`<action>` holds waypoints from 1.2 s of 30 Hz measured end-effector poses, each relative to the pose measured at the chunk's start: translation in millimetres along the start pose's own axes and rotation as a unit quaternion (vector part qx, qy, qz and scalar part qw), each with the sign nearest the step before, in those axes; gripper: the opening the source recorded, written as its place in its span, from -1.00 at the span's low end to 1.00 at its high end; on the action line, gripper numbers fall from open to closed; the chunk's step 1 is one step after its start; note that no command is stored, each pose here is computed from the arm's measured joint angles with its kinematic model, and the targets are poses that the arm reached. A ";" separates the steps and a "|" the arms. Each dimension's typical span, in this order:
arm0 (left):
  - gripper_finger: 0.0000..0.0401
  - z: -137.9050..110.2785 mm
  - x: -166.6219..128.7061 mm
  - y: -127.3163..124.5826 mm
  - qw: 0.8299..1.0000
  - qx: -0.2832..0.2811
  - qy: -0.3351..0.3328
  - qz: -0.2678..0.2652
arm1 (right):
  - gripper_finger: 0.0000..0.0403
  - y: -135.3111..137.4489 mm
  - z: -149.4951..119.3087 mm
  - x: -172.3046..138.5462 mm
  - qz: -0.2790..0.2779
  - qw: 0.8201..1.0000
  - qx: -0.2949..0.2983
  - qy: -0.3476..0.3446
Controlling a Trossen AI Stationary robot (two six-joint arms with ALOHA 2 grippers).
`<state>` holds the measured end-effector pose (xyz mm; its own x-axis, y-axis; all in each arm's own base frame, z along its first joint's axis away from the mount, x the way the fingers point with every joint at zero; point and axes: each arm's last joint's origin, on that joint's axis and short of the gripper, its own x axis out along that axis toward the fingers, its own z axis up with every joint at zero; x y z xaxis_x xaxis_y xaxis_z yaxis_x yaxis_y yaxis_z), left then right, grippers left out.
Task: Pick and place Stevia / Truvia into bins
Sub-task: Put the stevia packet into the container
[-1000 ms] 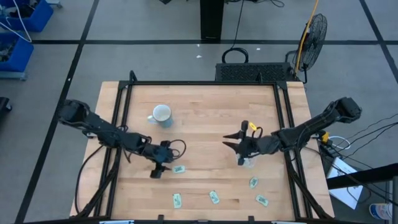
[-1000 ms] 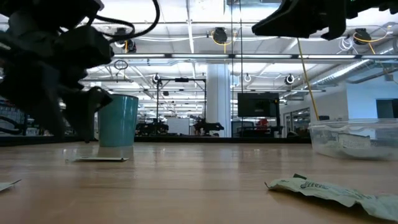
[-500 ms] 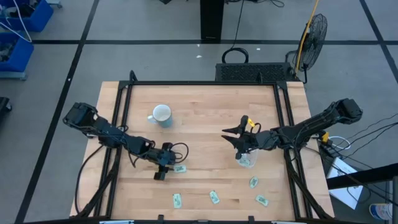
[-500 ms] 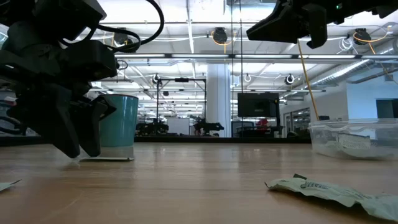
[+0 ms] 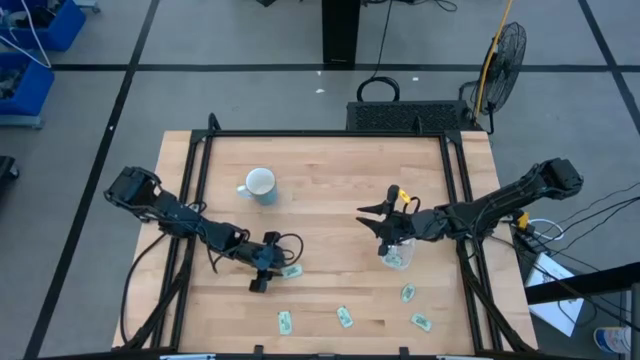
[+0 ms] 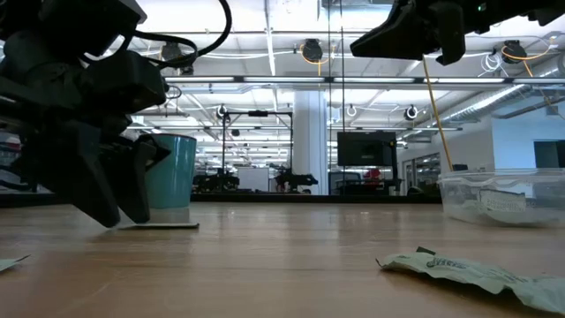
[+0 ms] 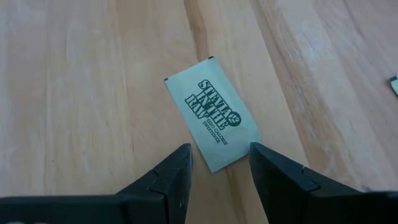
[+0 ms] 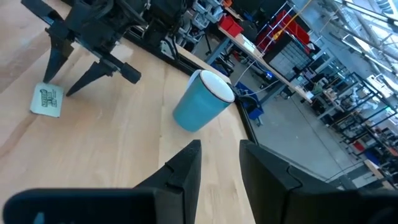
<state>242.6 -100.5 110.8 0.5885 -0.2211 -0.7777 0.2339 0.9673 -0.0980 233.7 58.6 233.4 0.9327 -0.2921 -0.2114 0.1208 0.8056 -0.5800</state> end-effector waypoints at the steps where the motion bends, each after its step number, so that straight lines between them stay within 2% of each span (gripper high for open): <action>1: -0.16 -0.6 1.4 0.1 1.000 0.000 0.002 0.001 | -0.48 0.0 0.0 0.0 0.000 1.000 0.001 0.000; 12: -0.21 -4.8 9.9 0.5 0.998 0.057 0.013 -0.001 | -0.48 0.1 -0.2 0.0 0.000 1.000 0.014 0.000; 15: -0.37 -5.2 10.2 0.3 0.998 0.063 0.015 -0.002 | -0.48 0.1 -0.1 0.0 0.000 1.000 0.014 0.000; 21: -0.85 -5.6 10.6 0.6 0.998 0.062 0.017 -0.003 | -0.48 0.1 -0.2 0.0 0.000 1.000 0.014 0.000; 23: -0.96 -5.6 10.7 0.7 0.998 0.062 0.016 -0.001 | -0.48 0.1 -0.2 0.0 0.000 1.000 0.014 0.000; 27: -0.96 -5.3 10.8 0.9 0.998 0.063 0.013 0.003 | -0.48 0.1 -0.2 0.0 0.000 1.000 0.014 0.000; 32: -0.97 3.6 6.9 0.7 0.996 0.088 -0.028 0.012 | -0.48 0.1 -0.2 0.0 0.000 1.000 0.014 0.000; 36: -0.98 26.5 2.3 7.2 0.989 0.114 -0.064 0.066 | -0.48 -0.1 0.2 0.0 0.000 1.000 0.016 -0.001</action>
<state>266.1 -97.3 124.8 0.7150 -0.1220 -0.6884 0.3076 0.9391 0.1532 233.7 58.7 233.6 0.9335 -0.2914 -0.2089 0.1321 0.8211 -0.5552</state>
